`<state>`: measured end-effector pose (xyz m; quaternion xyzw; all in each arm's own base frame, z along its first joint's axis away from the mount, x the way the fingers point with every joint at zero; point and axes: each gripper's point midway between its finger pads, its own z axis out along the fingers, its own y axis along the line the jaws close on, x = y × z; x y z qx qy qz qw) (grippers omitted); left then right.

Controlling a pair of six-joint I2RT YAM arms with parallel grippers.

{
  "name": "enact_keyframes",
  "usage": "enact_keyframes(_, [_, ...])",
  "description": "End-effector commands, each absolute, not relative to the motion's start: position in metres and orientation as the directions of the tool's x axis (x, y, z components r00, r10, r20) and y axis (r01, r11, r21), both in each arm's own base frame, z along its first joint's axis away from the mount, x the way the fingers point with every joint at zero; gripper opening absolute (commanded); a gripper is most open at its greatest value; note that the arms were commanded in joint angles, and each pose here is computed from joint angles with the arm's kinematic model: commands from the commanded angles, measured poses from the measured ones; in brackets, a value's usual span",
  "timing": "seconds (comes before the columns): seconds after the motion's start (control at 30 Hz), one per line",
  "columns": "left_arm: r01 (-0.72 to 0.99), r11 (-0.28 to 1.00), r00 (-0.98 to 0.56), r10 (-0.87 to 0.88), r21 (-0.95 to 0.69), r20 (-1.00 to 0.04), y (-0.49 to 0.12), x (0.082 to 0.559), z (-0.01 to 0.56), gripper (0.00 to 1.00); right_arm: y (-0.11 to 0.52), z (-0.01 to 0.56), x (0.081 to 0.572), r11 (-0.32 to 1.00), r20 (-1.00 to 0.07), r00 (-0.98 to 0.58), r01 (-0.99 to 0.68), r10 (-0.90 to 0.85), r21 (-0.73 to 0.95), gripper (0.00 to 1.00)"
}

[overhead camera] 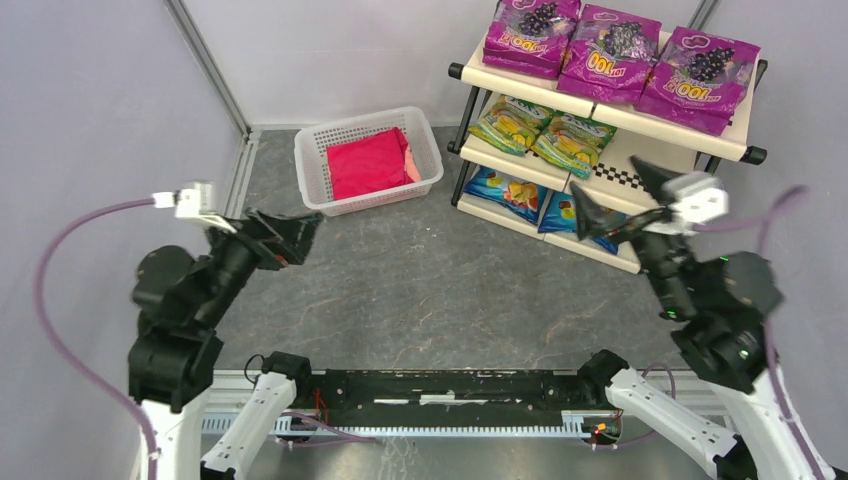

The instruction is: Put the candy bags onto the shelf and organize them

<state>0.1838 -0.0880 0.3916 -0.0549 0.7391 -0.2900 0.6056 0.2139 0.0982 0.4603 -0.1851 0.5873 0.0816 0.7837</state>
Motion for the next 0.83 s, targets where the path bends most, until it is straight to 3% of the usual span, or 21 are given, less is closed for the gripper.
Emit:
enact_keyframes(0.0, [0.336, 0.811, -0.08, -0.482, -0.479, -0.872, -0.081, 0.175, 0.471, 1.0, 0.076, 0.494, 0.198, 0.95, -0.947, 0.321, -0.303, 0.024, -0.078, 0.98])
enact_keyframes(0.23, [0.428, 0.787, 0.039, -0.507, -0.444, -0.861, -0.084, 0.165, 0.522, 1.0, 0.075, 0.494, 0.193, 0.95, -0.919, 0.386, -0.31, 0.079, -0.048, 0.98])
enact_keyframes(0.8, [0.346, 0.845, 0.2, -0.492, -0.408, -0.847, -0.054, 0.149, 0.563, 1.0, 0.064, 0.472, 0.21, 0.979, -0.914, 0.405, -0.189, 0.006, -0.077, 0.98])
